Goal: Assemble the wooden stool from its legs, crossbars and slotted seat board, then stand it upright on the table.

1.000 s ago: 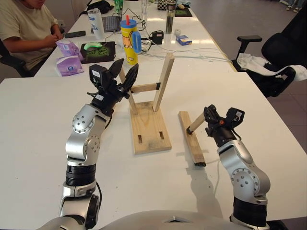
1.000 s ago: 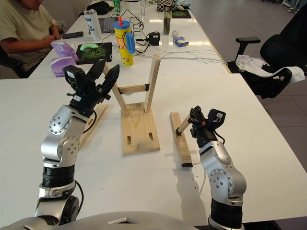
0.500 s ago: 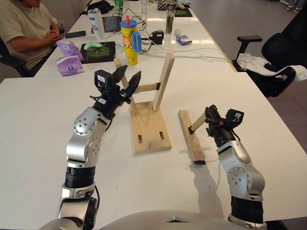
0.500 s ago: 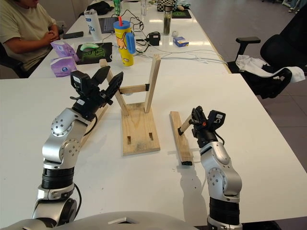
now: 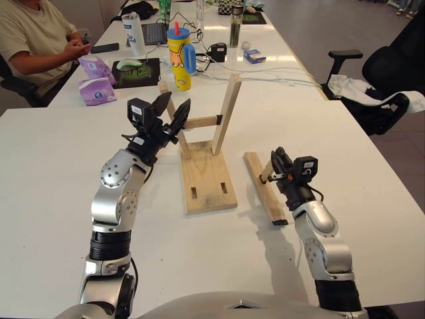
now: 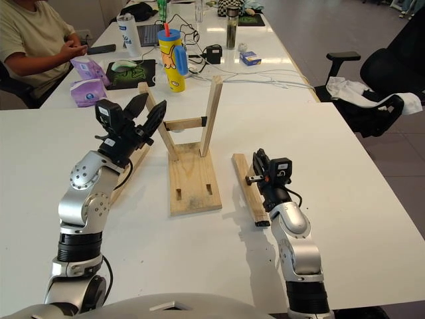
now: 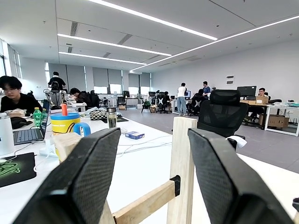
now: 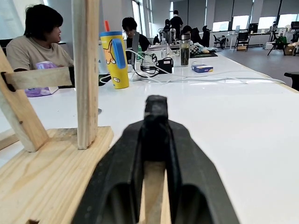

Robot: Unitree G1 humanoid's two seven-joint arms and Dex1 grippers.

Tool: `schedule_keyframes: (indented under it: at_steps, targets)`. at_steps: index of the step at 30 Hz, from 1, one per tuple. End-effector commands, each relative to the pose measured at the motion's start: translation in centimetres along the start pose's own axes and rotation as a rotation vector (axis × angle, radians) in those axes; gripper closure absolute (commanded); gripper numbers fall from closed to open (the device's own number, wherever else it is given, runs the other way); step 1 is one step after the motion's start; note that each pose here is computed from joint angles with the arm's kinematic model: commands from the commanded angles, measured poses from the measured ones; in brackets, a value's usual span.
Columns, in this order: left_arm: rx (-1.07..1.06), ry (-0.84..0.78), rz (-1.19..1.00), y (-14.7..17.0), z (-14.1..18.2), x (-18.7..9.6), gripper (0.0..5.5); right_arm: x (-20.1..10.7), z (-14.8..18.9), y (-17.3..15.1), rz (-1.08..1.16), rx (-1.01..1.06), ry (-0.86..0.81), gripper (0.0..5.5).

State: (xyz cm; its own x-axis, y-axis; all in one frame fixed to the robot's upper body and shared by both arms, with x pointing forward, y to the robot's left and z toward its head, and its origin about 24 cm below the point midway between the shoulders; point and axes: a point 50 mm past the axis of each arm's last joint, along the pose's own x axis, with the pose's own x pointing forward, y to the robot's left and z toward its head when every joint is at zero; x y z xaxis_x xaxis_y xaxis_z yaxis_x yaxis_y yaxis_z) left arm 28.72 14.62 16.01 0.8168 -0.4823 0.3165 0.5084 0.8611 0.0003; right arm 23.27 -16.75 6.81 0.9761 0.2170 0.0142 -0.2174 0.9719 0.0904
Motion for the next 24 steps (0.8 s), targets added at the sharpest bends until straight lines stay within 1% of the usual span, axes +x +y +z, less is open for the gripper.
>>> schedule_keyframes:
  at_steps: [1,9,11,13,14,15,18,24]
  targets:
    - [0.003,0.007,0.019,0.2,-0.1,-0.3,2.83,-2.2,-4.7,-0.8,-0.033,0.019,0.253,5.04]
    - [0.009,0.003,0.029,0.4,-0.1,-0.2,2.83,-1.2,-4.6,-0.9,-0.002,-0.014,0.245,5.04]
    - [0.019,0.014,0.025,0.4,-0.4,-0.3,2.83,-0.9,-4.0,-0.9,0.014,-0.027,0.212,5.04]
    - [0.031,0.030,0.023,0.4,-0.8,-0.6,2.83,-0.5,-2.5,-0.8,0.032,0.006,0.135,5.04]
    - [0.032,0.034,0.025,0.5,-0.9,-0.7,2.83,-0.4,-1.7,-0.8,0.040,0.008,0.095,4.67]
    - [0.031,0.035,0.028,0.5,-1.0,-0.8,2.83,-0.2,-0.8,-0.7,0.050,0.001,0.061,4.63]
    - [0.023,0.037,0.020,0.3,-1.0,-1.0,2.83,0.4,1.8,0.1,0.095,-0.009,-0.019,4.16]
    - [0.016,0.033,0.016,0.0,-1.0,-1.1,2.83,2.4,6.9,0.8,0.121,-0.049,-0.137,4.16]
